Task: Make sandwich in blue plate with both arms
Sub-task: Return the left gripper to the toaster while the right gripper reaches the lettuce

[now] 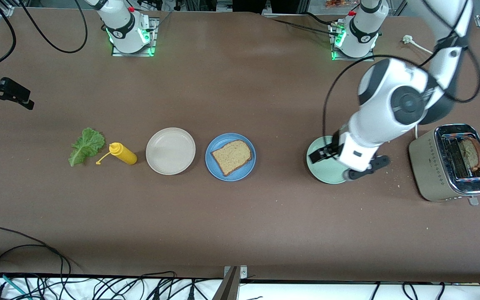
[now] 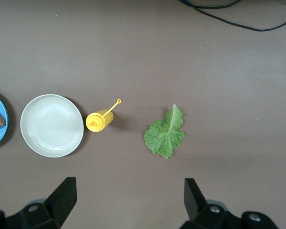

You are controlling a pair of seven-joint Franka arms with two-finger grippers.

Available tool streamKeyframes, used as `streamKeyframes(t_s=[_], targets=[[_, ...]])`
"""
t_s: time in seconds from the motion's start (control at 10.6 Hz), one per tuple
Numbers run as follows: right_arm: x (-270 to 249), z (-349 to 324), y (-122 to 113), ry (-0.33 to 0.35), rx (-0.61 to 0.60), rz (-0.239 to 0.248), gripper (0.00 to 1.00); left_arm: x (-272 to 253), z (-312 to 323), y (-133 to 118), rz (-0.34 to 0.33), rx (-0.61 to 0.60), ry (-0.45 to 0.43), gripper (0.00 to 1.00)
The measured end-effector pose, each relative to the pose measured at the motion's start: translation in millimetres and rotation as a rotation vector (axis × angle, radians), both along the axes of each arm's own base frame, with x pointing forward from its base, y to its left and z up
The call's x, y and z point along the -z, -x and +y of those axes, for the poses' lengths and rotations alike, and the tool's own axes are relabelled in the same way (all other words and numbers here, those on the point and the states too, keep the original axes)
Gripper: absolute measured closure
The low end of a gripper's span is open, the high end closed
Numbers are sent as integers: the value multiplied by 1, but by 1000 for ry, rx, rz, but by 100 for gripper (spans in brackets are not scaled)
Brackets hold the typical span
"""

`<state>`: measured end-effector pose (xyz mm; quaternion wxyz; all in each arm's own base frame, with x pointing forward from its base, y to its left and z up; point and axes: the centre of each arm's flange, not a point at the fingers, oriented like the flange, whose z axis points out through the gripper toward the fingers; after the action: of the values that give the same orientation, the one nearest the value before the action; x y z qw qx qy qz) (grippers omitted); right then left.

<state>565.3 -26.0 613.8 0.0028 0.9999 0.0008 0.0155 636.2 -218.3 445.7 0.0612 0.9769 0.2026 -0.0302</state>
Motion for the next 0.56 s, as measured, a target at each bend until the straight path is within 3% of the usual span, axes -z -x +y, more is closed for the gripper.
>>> streamKeyframes(t_s=[0.19,0.56], targets=[[10,1,0,-1,-2,33,0,-37,55,-3,5,96,-38,0],[85,-23,-22,3,58,172,0,-77,132,-10,15,263,-119,0]])
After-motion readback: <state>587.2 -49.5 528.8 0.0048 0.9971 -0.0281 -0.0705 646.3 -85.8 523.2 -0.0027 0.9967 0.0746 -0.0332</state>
